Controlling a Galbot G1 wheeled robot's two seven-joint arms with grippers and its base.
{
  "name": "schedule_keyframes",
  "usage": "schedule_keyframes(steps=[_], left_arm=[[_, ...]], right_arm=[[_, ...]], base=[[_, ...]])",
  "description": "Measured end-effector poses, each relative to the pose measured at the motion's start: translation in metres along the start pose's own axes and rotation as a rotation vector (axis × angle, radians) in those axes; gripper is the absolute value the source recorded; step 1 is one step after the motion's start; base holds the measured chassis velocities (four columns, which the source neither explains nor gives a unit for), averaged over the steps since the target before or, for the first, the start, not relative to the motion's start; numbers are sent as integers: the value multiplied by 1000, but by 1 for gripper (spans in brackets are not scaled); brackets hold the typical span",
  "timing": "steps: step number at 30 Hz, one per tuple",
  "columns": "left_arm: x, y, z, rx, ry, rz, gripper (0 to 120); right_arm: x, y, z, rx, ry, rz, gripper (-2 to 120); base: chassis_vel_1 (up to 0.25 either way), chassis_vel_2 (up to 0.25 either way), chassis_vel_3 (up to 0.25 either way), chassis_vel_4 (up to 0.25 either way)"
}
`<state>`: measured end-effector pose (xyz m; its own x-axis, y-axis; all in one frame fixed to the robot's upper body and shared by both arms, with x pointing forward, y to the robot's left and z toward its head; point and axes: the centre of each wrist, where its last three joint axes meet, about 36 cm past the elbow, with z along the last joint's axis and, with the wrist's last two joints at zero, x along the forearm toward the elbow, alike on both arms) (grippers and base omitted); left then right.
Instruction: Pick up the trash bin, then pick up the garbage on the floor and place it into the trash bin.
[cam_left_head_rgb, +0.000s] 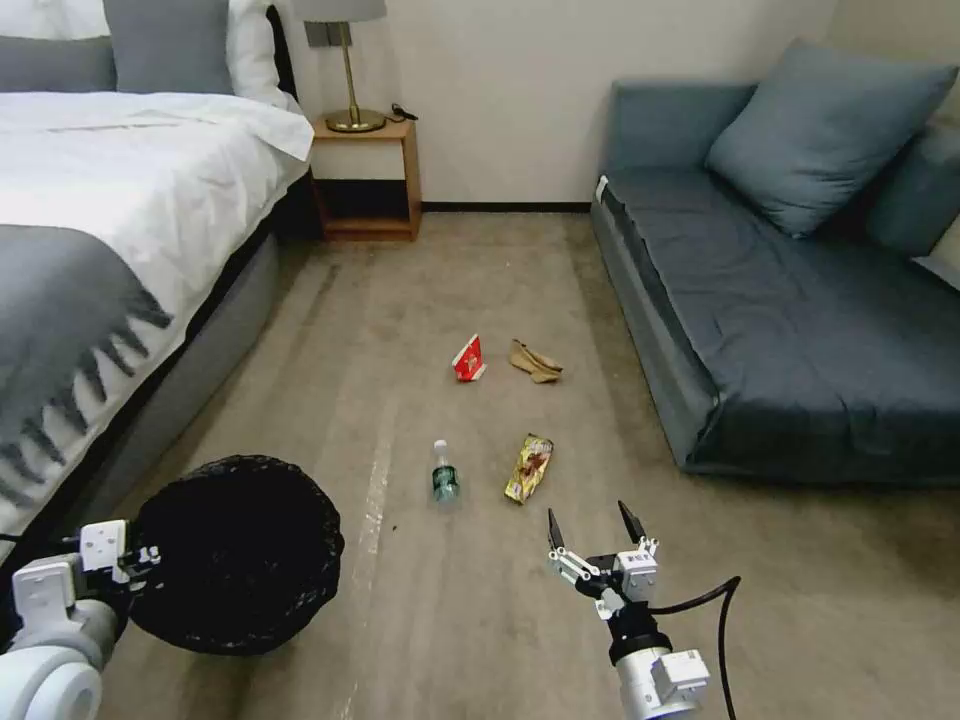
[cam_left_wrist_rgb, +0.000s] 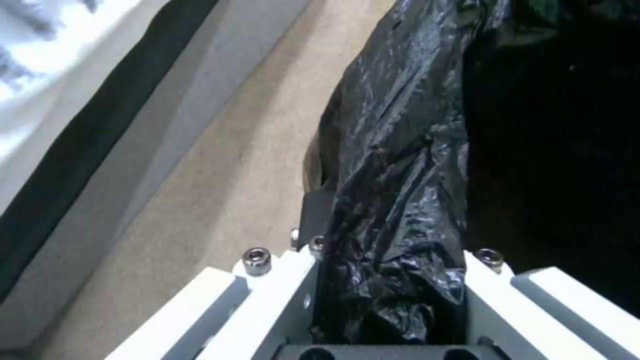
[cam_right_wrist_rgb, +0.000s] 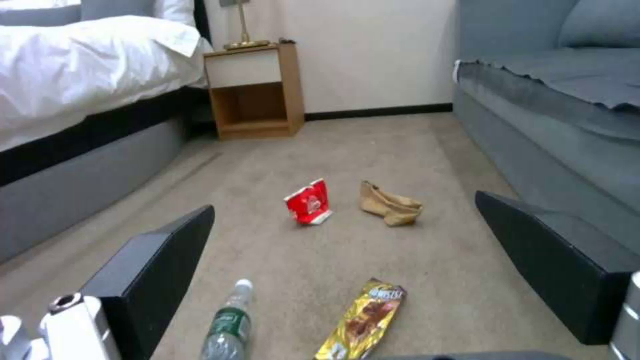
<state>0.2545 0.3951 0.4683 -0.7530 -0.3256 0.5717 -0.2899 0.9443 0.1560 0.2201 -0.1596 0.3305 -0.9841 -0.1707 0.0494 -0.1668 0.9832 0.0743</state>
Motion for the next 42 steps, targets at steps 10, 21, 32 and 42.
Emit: schedule_keyframes(steps=[10, 21, 32, 42], left_arm=[[-1, 2, 0, 5, 3, 4, 3], [-2, 2, 2, 1, 10, 1, 3], [1, -1, 2, 9, 6, 2, 3], [5, 2, 7, 10, 20, -11, 3]], right_arm=[[0, -1, 5, -3, 44, 1, 100], [-4, -5, 11, 12, 87, 4, 100], [-27, 1, 4, -32, 275, -92, 100], [-83, -47, 17, -53, 561, -101, 100]], base=[[-134, 125, 136, -131], [-145, 152, 148, -144], [-92, 97, 82, -86], [0, 0, 0, 0]])
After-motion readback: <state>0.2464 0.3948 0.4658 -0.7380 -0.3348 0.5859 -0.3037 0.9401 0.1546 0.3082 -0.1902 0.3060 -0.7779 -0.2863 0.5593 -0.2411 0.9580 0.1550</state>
